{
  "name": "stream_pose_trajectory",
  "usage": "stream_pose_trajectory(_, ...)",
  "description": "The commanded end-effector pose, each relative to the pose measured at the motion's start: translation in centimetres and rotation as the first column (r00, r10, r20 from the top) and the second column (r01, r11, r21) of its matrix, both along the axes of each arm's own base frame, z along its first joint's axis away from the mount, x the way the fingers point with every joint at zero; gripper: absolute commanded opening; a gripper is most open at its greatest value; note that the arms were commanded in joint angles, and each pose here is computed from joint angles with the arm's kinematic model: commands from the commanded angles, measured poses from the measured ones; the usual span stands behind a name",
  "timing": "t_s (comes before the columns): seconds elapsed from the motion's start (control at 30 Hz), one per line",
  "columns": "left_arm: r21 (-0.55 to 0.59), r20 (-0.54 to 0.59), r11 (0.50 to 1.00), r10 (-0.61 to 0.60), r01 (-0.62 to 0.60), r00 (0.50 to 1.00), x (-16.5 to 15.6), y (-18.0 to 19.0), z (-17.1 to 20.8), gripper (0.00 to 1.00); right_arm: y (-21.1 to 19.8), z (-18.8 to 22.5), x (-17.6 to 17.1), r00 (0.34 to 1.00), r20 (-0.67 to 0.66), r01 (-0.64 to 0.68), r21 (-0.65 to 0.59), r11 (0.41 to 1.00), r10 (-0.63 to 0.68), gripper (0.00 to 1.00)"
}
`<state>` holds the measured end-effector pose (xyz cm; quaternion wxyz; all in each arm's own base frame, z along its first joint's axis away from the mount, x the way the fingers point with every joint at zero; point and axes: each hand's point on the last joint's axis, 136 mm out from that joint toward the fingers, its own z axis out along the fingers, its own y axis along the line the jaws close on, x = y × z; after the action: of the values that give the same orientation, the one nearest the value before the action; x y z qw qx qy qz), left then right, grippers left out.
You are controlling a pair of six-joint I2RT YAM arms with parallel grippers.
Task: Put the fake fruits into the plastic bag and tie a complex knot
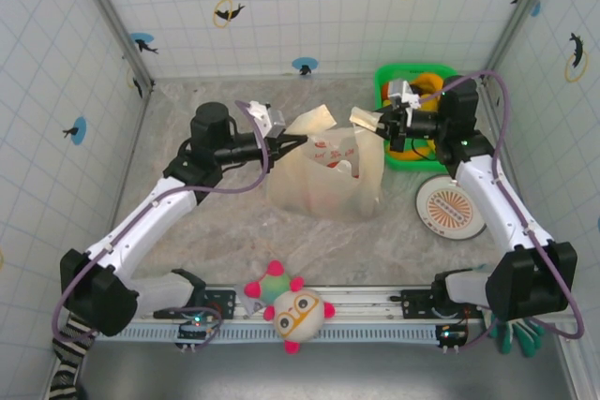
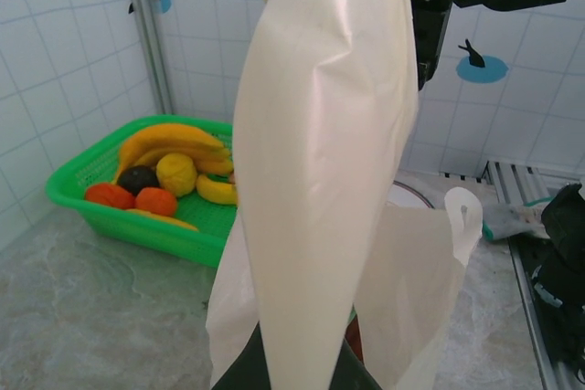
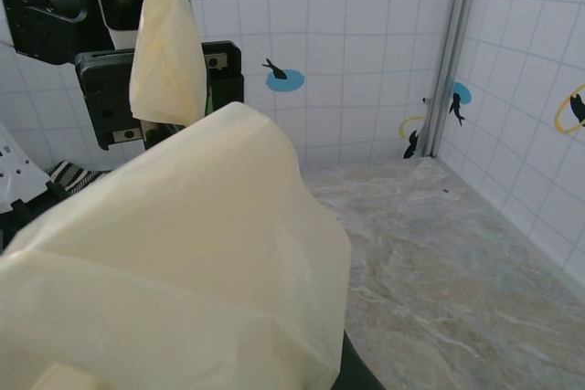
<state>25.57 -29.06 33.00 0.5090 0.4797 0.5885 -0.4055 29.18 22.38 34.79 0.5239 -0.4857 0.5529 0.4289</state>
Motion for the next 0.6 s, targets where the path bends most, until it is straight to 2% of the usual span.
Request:
stream_pose_trajectory(0.0,0.001,0.044,0.999,-0.051,0.051,0.998,-0.7,-0.6,0.8,0.0,0.4,0.9,0.6,1.0,-0.022,-0.002,0.015,1.0,0.002,0.0)
stream_pose_trajectory(0.33,0.17,0.11,0.98,-0.12,0.1,0.987,-1.0,-3.3,-2.5,0.0,0.5,0.3,1.3,0.997,-0.074,0.01,0.008,1.0,-0.009,0.0)
stream_pose_trajectory(0.5,0.316,0.086,0.945,-0.112,0.08,0.99,-0.3,-4.7,-5.8,0.0,0.4,0.4,1.4,0.995,-0.096,0.016,0.012,1.0,-0.015,0.0)
stream_pose_trajectory(0.57,0.352,0.092,0.933,-0.113,0.074,0.989,0.0,-5.4,-6.0,0.0,0.4,0.5,1.5,0.995,-0.101,0.016,0.013,1.0,-0.015,0.01)
